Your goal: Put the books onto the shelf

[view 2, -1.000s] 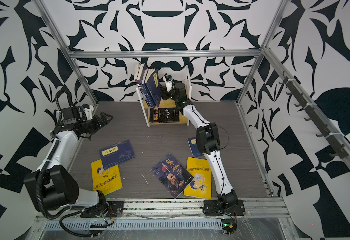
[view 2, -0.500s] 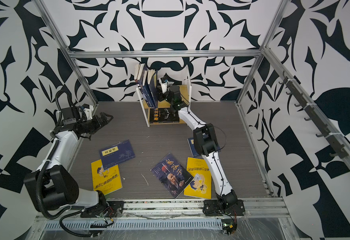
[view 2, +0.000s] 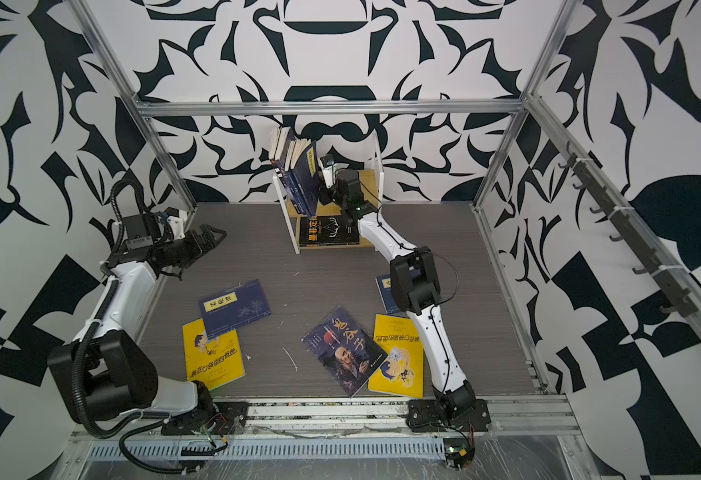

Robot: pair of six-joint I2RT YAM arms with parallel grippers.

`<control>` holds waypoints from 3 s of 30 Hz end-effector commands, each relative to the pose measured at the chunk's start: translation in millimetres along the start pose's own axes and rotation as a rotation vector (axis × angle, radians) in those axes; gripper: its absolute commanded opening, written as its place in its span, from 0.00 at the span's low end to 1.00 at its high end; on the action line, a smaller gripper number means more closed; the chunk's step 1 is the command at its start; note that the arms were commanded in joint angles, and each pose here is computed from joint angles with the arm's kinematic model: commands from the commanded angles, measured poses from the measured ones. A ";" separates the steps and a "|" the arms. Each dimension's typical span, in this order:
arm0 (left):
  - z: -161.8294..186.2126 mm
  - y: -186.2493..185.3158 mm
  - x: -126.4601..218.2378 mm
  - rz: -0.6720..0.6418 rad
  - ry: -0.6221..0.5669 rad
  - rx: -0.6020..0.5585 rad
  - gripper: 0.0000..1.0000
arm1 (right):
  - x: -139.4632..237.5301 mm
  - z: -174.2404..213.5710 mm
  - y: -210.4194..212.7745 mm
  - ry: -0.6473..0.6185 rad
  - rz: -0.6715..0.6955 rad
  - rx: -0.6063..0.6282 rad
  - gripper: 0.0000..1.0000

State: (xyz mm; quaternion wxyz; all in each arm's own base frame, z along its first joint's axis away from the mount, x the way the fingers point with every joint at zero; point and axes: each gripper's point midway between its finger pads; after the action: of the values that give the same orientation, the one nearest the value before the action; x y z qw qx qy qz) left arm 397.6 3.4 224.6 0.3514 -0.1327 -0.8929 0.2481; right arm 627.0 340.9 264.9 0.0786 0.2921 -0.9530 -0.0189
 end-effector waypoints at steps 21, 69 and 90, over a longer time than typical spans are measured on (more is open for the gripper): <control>-2.8 -2.9 1.4 0.020 -0.007 0.003 1.00 | 117.8 -48.1 71.5 0.057 -0.349 0.083 0.66; -2.7 0.2 2.1 0.009 -0.010 -0.001 1.00 | 95.5 -37.4 95.3 0.027 -0.562 0.027 0.74; -1.8 0.9 2.6 0.006 -0.009 -0.002 1.00 | 89.4 -39.3 95.8 0.019 -0.565 0.013 0.58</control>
State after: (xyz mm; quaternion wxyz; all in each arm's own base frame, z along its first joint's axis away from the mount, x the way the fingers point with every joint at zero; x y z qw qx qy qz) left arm 397.8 5.0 224.8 0.3502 -0.1319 -0.8931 0.2496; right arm 506.5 367.6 289.9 0.1235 0.5423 -0.8304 -0.0336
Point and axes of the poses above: each gripper's point midway between its finger pads, its own x axis back along the fingers, its own y axis along the line the jaws close on, z = x × y, and after that the axes turned 7 degrees about -x, right-handed
